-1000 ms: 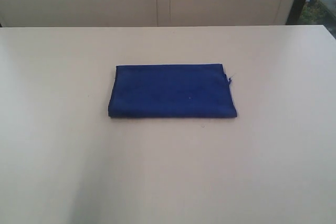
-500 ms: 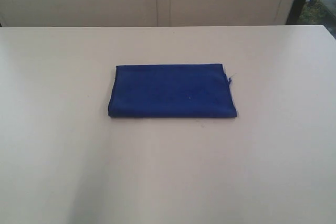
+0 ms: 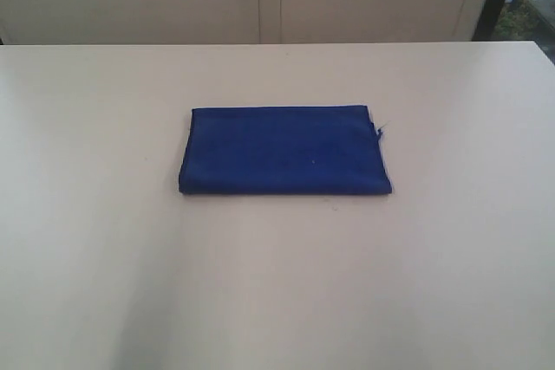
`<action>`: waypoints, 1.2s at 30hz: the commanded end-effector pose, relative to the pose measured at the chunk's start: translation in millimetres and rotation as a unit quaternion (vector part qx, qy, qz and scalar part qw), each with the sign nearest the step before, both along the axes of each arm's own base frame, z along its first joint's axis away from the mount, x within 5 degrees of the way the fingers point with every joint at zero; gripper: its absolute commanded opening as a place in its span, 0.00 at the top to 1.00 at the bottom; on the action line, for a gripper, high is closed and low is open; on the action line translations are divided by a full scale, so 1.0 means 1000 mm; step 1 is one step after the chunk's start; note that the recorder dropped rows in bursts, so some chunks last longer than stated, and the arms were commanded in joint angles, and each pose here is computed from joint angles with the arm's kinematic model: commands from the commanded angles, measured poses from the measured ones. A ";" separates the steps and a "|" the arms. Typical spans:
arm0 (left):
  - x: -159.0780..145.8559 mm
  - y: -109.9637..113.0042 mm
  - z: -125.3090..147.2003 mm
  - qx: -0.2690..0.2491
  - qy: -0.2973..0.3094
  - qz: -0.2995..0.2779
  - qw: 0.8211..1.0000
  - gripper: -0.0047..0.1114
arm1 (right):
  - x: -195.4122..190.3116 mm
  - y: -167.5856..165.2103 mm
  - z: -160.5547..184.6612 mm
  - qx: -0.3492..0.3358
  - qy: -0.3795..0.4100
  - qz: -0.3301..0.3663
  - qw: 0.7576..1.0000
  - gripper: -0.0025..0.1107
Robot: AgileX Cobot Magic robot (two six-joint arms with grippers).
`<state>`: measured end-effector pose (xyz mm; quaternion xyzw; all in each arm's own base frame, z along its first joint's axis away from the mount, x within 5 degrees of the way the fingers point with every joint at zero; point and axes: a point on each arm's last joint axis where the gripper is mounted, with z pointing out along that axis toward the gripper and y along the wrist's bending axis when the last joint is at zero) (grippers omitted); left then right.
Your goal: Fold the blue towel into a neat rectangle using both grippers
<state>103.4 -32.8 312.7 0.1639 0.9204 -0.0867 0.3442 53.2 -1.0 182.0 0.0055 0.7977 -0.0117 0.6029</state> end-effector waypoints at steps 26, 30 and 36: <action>-0.022 0.023 -0.018 -0.015 -0.156 0.122 0.980 0.96 | 0.000 0.000 0.000 0.001 -0.007 -0.003 1.000 0.98; -0.041 0.026 -0.060 -0.009 -0.164 0.141 0.976 0.96 | 0.000 0.000 0.000 0.001 -0.007 -0.003 1.000 0.98; -0.049 0.028 -0.129 -0.011 -0.208 0.155 0.966 0.96 | 0.000 0.000 0.000 0.001 -0.007 -0.003 1.000 0.98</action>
